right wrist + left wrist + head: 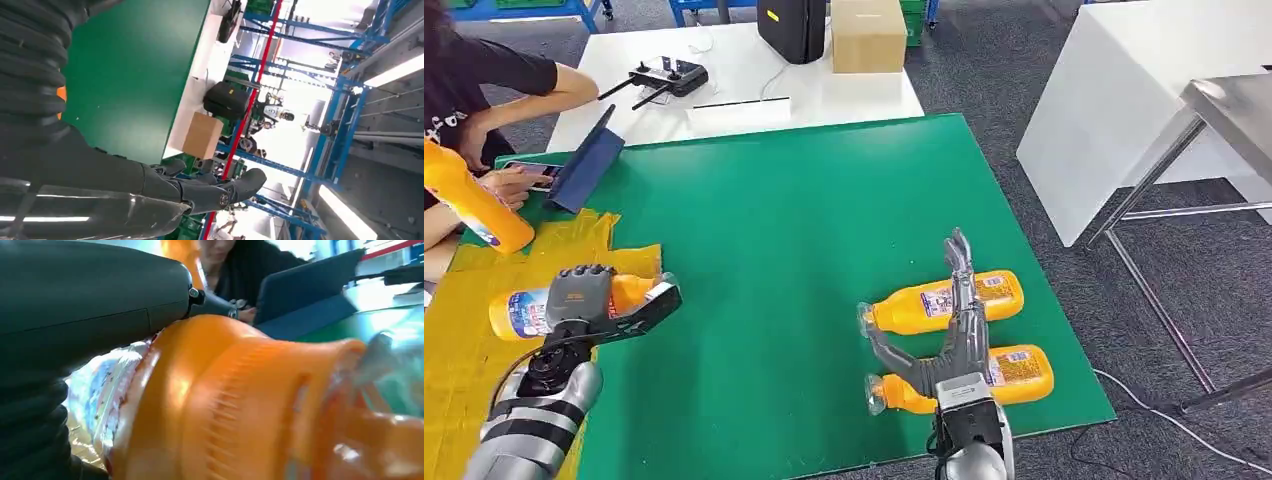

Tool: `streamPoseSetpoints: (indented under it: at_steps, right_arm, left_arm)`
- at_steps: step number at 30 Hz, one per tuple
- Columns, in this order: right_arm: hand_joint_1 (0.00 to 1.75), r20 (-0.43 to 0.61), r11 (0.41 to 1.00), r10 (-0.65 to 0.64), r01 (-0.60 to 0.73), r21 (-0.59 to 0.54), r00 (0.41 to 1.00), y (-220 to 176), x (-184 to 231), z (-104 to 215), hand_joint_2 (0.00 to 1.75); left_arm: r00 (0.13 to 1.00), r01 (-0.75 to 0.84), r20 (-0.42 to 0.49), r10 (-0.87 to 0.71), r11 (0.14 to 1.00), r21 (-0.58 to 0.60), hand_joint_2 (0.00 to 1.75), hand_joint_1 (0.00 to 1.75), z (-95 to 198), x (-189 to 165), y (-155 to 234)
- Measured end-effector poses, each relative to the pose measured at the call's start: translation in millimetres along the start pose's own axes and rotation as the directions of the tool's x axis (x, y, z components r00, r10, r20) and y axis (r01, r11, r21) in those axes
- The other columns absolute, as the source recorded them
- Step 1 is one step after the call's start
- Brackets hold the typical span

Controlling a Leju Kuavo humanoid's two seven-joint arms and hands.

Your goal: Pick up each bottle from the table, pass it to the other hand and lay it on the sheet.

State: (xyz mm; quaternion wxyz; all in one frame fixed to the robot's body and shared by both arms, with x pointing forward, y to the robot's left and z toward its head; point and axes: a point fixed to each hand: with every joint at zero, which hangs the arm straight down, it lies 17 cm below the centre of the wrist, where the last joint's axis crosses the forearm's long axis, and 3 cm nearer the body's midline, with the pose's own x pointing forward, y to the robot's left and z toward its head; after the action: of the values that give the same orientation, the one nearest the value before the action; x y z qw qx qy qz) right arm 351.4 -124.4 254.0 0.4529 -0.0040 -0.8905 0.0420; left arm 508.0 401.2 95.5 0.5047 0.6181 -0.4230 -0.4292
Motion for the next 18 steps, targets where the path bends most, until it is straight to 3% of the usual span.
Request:
streamPoseSetpoints:
  at_steps: [18]
  right_arm:
    - [0.0,0.005,1.0,0.0,0.0,-0.002,1.0,1,2,-7,1.75]
  left_arm:
    - [0.996,-0.078,-0.045,0.075,0.994,-0.076,1.75,0.0,-4,-11,-28]
